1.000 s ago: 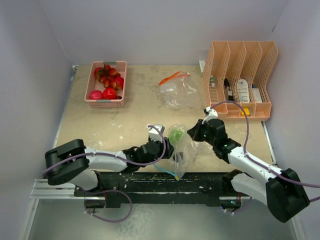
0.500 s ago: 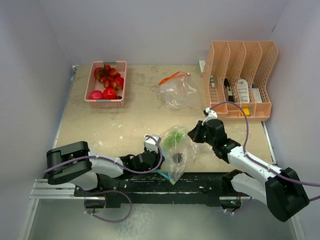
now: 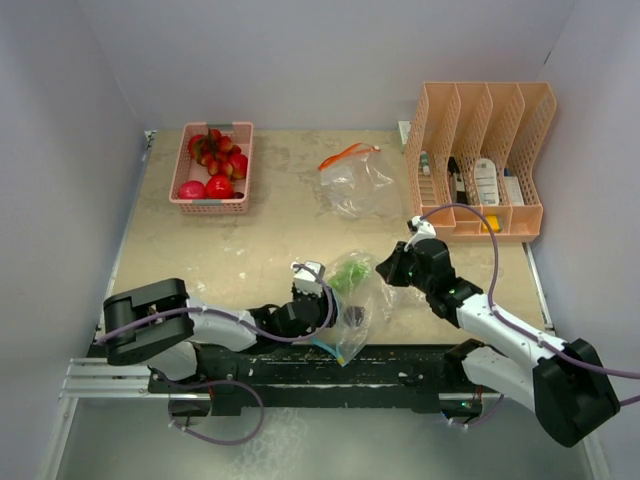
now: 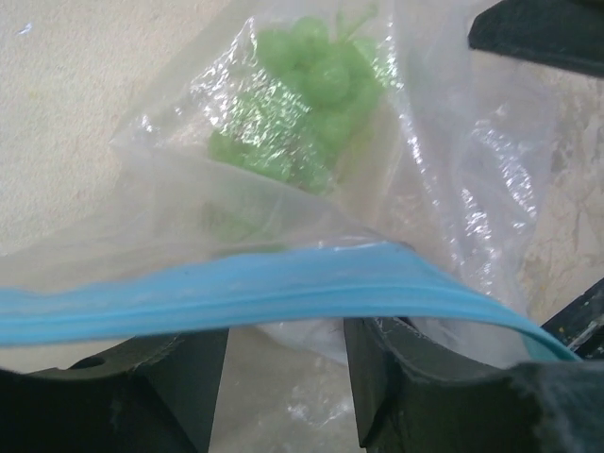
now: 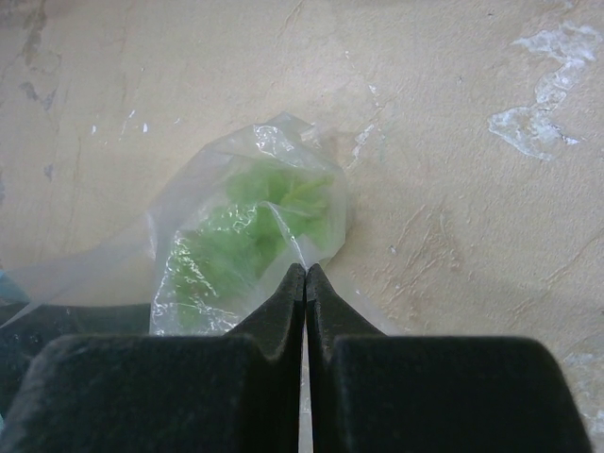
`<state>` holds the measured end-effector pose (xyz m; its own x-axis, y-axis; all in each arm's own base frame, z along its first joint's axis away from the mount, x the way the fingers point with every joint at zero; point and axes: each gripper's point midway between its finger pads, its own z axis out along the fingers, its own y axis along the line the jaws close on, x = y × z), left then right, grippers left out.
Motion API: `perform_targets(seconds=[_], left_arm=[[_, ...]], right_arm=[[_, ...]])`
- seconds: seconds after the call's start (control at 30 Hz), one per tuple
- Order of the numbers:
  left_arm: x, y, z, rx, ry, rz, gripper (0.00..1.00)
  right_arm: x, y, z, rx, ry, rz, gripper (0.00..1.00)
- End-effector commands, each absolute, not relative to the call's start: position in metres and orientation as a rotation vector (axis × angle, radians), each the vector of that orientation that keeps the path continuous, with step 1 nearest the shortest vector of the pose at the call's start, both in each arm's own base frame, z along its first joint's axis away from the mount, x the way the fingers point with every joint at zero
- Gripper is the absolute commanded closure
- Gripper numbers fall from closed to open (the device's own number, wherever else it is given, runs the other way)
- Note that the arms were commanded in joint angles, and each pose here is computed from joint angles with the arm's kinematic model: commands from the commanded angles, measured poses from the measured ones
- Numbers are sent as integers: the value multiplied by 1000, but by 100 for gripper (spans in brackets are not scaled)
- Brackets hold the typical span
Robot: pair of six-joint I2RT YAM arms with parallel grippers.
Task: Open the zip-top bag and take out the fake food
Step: Pick up the fake fruit from the zipper food storage bag.
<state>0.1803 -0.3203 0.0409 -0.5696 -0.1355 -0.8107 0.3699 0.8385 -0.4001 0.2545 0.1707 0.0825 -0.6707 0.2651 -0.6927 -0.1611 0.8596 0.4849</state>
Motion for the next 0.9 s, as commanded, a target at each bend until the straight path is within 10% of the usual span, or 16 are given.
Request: perform_targets(seconds=[0.0,0.3,0.6,0.87], left_arm=[[198,-338,62,180,2012,-681,42],[228,-330,44,180,2081,-637,36],[219,-328,48,193,2079,-709,89],[206,-298,106,145,2000,-774,99]], right_arm=[[263,176,101,60,2159,690,100],[261,173,108,54,2152,675,100],[262,169,101,68,2158,650,100],[269,159,92,108,2166,570,100]])
